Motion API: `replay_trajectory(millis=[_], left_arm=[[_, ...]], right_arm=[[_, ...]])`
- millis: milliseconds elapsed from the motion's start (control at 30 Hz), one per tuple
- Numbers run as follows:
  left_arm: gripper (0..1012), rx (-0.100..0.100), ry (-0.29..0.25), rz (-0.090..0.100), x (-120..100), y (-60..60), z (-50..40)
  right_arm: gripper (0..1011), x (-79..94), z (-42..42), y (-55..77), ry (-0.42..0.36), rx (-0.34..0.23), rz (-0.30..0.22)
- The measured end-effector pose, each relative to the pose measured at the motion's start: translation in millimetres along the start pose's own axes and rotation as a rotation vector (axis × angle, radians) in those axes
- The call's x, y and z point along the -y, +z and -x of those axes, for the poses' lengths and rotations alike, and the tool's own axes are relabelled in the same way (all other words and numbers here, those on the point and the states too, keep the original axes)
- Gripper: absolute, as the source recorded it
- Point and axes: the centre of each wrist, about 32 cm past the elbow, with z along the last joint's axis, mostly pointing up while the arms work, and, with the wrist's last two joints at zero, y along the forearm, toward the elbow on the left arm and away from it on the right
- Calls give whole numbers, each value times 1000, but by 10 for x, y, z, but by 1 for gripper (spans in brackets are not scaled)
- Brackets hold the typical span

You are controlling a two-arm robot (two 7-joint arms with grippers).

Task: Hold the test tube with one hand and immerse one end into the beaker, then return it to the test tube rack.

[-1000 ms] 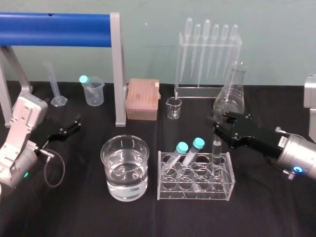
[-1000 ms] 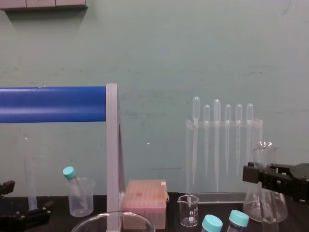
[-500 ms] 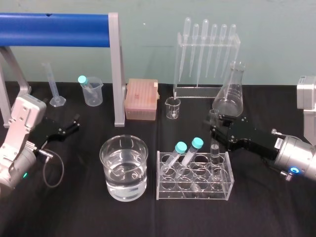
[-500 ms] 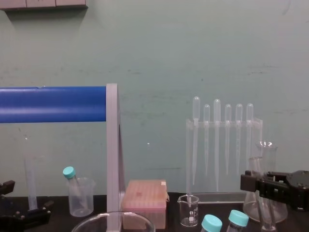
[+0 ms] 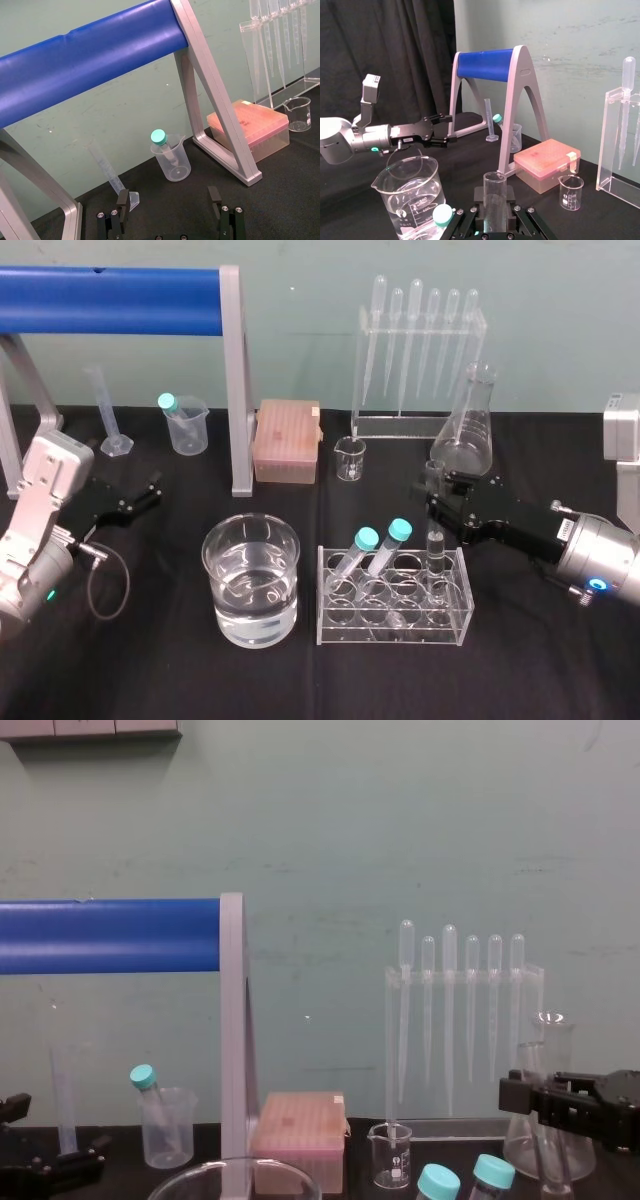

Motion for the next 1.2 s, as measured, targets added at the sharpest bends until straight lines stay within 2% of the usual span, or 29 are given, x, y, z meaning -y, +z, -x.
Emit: replay_trajectory(millis=[267, 400, 467, 500, 600, 633, 733, 867, 1200], left_arm=[[1000, 0, 0, 0, 0, 0, 0], [1000, 0, 0, 0, 0, 0, 0], [1000, 0, 0, 0, 0, 0, 0], [1000, 0, 0, 0, 0, 0, 0], [1000, 0, 0, 0, 0, 0, 0], [1000, 0, 0, 0, 0, 0, 0], [1000, 0, 0, 0, 0, 0, 0], [1000, 0, 0, 0, 0, 0, 0], [1000, 0, 0, 0, 0, 0, 0]], right_arm=[[452, 1, 1, 1, -1, 0, -2], [626, 1, 1, 2, -1, 0, -3], [659, 1, 2, 2, -1, 1, -3], [716, 1, 2, 2, -1, 1, -3], [783, 1, 2, 2, -1, 1, -3], [840, 1, 2, 2, -1, 1, -3], [925, 1, 2, 2, -2, 1, -3], [1003, 1, 2, 1, -2, 1, -3], [1004, 1, 2, 1, -2, 0, -3]])
